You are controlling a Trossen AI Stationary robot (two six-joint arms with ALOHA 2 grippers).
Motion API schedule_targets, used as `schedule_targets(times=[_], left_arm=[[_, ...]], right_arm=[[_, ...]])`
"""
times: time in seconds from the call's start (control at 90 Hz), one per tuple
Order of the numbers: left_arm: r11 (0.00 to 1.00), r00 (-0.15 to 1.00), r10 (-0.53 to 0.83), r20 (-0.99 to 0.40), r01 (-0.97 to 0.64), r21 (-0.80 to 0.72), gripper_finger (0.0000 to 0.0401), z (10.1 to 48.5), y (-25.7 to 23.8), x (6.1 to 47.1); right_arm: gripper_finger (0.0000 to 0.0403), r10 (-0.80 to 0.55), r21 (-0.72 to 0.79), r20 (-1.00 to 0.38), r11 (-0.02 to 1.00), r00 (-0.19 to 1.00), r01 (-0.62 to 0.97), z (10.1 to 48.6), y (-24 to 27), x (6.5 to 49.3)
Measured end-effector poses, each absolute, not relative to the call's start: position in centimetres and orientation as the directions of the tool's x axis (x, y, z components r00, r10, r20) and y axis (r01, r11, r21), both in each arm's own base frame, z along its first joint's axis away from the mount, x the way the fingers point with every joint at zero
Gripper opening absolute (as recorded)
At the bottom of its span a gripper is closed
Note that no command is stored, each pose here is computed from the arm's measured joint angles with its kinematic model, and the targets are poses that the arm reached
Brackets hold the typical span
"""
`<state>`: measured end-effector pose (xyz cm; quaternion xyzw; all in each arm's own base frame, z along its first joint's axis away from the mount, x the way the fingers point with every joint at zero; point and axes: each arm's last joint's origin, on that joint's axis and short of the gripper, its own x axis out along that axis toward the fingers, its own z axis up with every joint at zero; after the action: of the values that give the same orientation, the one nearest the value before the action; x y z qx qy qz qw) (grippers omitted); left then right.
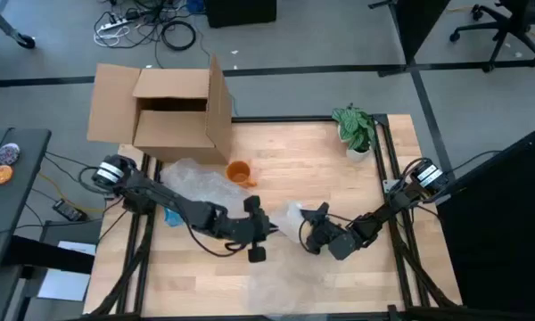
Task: Wrap mug
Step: Wrap the yellow mug using the transparent bubble wrap
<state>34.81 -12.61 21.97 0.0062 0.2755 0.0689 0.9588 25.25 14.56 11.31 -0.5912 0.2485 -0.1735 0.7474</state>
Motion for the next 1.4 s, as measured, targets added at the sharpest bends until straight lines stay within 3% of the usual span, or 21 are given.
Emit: schedule_targets(times=[0.2, 0.289, 0.511, 0.689, 0.933, 1.133, 1.4], left_arm=[[0.985, 0.815, 0.169, -0.554, -0.16, 0.066, 0.0019, 21.0, -12.6, 35.0], [0.984, 0.808, 0.174, -0.563, -0.158, 0.077, 0.0019, 21.0, -12.5, 34.8], [0.979, 0.797, 0.203, -0.569, -0.174, 0.107, 0.0019, 21.3, -12.3, 34.5], [0.973, 0.835, 0.232, -0.499, -0.205, 0.109, 0.0019, 21.4, -11.5, 35.6], [0.97, 0.823, 0.242, -0.514, -0.204, 0.129, 0.0019, 17.9, -11.4, 37.4], [0.973, 0.819, 0.232, -0.525, -0.189, 0.136, 0.0019, 17.4, -12.1, 37.2], [0.974, 0.813, 0.223, -0.538, -0.16, 0.162, 0.0019, 17.4, -12.9, 36.7]], right_arm=[[0.0039, -0.441, -0.948, -0.209, -0.13, 0.873, -0.292, 11.3, 15.1, 25.4], [0.0053, -0.387, -0.909, -0.23, -0.241, 0.893, -0.339, 11.3, 15.2, 25.5], [0.0107, -0.347, -0.895, -0.248, -0.276, 0.905, -0.351, 11.3, 15.6, 25.6], [0.0164, -0.317, -0.891, -0.244, -0.3, 0.917, -0.341, 11.7, 16.3, 25.7], [0.025, -0.286, -0.95, -0.218, -0.155, 0.933, -0.27, 13.1, 16.8, 25.1], [0.0304, -0.261, -0.973, -0.223, -0.005, 0.939, -0.233, 14.2, 17.0, 23.5], [0.0312, -0.219, -0.883, -0.302, 0.431, 0.928, -0.186, 16.0, 17.2, 20.9]])
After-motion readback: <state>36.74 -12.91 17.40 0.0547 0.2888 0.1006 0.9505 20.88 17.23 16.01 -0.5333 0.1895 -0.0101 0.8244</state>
